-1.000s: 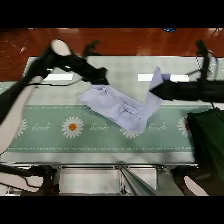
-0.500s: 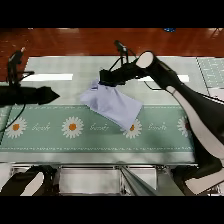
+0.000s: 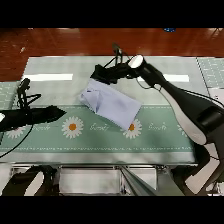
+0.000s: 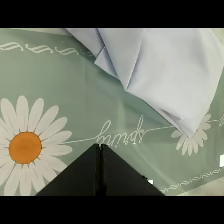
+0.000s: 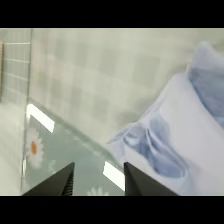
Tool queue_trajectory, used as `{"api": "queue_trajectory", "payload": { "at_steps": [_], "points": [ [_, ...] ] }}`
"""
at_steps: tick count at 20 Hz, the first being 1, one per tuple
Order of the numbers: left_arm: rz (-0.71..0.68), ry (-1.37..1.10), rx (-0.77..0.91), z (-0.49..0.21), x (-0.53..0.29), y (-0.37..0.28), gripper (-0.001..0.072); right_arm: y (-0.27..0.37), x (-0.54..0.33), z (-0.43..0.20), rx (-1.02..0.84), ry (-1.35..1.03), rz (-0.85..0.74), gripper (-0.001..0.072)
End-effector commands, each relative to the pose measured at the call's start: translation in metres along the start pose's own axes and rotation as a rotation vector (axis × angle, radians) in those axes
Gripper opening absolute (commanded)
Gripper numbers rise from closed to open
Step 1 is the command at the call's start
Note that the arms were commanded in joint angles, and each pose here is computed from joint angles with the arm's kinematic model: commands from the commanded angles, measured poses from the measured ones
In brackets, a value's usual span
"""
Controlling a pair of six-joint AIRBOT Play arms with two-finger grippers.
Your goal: Fold the shirts.
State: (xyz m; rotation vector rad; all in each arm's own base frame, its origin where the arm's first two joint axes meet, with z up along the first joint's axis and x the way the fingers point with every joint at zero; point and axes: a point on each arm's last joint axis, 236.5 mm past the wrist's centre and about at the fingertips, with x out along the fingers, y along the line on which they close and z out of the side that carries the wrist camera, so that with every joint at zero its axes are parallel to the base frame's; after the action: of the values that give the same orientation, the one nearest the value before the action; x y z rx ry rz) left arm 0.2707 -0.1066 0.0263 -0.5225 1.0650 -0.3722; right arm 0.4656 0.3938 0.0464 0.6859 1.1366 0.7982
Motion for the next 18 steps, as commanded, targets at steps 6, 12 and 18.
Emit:
{"api": "queue_trajectory", "payload": {
  "at_steps": [6,12,18],
  "points": [
    [0.048,-0.208,-0.004,0.056,-0.054,0.01,0.0015,-0.072,-0.306,-0.027,-0.164,-0.104,-0.806,0.0382],
    [0.02,-0.191,0.024,0.051,-0.05,-0.003,0.0014,-0.162,-0.277,-0.148,0.176,-0.375,-0.697,0.0404],
    [-0.01,-0.14,0.064,0.041,-0.038,-0.018,0.0014,-0.179,-0.171,-0.193,0.448,-0.211,-0.371,0.0404]
  ]
}}
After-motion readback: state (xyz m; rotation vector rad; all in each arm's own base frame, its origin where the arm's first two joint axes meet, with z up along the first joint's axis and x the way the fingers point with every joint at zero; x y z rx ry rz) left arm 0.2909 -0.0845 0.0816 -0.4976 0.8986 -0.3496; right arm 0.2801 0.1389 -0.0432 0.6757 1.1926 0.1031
